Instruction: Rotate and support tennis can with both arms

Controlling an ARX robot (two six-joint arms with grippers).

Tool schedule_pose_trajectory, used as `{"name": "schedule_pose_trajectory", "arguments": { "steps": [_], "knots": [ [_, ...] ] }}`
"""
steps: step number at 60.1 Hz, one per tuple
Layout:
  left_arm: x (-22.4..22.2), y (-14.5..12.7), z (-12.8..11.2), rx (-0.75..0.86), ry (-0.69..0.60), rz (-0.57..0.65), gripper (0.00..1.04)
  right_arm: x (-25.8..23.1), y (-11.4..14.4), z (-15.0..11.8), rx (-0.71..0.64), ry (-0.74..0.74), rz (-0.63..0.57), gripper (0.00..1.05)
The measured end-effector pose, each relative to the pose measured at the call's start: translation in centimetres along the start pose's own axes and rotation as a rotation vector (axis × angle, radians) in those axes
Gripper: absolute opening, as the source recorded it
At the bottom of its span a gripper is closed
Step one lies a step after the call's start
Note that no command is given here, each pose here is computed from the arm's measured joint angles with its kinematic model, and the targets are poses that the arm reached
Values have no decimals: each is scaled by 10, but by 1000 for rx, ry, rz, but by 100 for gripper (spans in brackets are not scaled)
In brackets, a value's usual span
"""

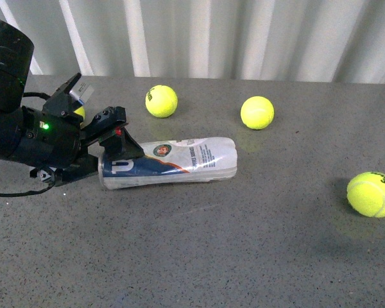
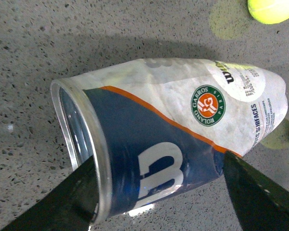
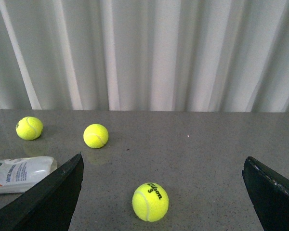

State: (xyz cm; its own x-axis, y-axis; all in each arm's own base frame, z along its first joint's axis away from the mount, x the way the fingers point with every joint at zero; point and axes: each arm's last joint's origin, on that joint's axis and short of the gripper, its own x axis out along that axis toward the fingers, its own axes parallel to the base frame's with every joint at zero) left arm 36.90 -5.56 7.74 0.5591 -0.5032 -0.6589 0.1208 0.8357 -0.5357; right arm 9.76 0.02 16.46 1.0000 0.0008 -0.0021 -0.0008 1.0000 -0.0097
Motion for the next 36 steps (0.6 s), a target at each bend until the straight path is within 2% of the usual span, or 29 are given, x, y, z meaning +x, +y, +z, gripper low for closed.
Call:
{"name": "schedule_pose_trajectory", "arguments": {
  "steps": [12,21,27,36],
  "knots": [
    [2,-1,-1,-30,-8,-14,34,0,0,0,0,0,0,98],
    [-4,-3,1,-74,4,-74,13,0,0,0,0,0,0,98],
    [-21,-19,11,-68,-1,-167,4,0,0,0,0,0,0,98],
    [-64,-63,34,65,-10,-306,4,0,0,0,0,0,0,98]
  ]
}}
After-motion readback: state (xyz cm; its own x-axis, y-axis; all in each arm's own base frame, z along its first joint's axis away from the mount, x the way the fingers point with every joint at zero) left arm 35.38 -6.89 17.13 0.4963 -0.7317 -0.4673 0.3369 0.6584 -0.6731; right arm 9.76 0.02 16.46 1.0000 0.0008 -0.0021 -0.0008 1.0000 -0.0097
